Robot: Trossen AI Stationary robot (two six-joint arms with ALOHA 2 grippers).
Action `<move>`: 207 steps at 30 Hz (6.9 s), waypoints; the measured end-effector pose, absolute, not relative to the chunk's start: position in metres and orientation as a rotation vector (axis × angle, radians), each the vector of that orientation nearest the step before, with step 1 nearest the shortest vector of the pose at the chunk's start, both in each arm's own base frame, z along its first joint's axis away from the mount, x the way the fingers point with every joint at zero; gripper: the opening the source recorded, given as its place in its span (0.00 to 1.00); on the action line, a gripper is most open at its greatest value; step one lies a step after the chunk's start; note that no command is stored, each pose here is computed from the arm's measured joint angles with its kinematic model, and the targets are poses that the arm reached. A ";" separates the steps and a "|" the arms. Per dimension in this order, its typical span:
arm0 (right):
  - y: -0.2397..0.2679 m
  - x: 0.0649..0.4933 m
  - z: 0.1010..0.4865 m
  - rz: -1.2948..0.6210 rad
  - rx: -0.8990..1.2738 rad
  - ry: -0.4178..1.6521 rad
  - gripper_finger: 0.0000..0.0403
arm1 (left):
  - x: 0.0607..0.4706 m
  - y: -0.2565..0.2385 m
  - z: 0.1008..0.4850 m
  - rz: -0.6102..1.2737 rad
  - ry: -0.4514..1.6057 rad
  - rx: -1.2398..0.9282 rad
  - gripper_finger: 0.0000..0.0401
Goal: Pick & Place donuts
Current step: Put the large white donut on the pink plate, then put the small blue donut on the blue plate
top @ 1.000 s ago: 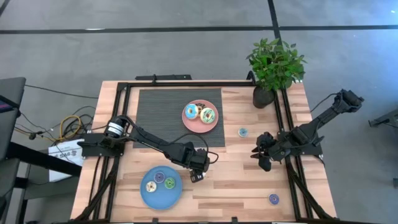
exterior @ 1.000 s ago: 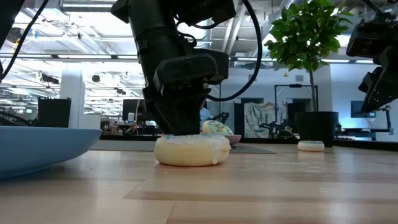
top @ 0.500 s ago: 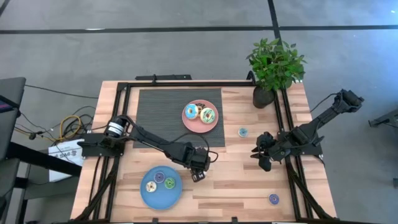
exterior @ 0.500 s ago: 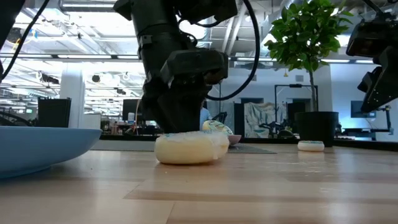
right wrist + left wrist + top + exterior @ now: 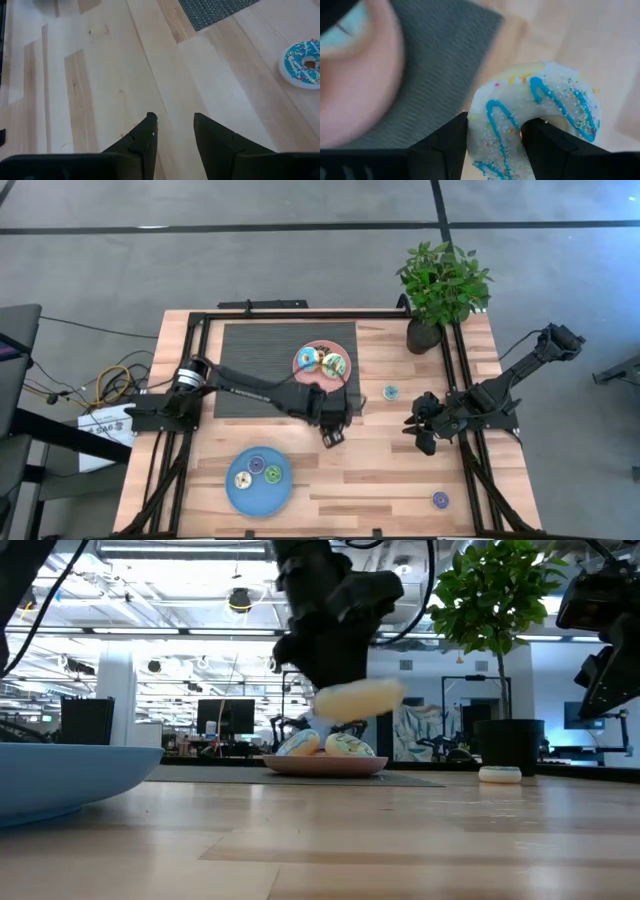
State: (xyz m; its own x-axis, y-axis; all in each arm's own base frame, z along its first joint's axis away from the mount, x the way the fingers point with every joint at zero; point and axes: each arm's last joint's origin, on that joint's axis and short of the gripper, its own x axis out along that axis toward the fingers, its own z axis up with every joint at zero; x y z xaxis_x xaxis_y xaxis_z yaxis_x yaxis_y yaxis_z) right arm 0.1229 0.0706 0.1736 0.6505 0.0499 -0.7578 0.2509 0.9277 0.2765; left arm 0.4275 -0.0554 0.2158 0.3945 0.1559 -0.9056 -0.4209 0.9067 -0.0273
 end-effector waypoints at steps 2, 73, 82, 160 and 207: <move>0.070 0.123 0.174 -0.126 0.374 0.854 0.29 | 0.431 -0.041 0.227 0.409 1.095 -0.221 0.43; 0.048 0.133 0.174 -0.364 0.483 0.767 0.29 | 0.411 0.062 0.176 0.618 1.252 0.134 0.43; 0.048 0.133 0.174 -0.365 0.483 0.766 0.29 | 0.411 0.062 0.176 0.584 1.270 0.179 0.43; 0.051 0.136 0.177 -0.329 0.540 0.746 0.29 | 0.416 0.037 0.222 0.624 1.271 0.101 0.73; 0.048 0.190 0.210 -0.536 0.507 0.875 0.22 | 0.323 -0.116 0.230 0.241 0.838 -0.272 0.00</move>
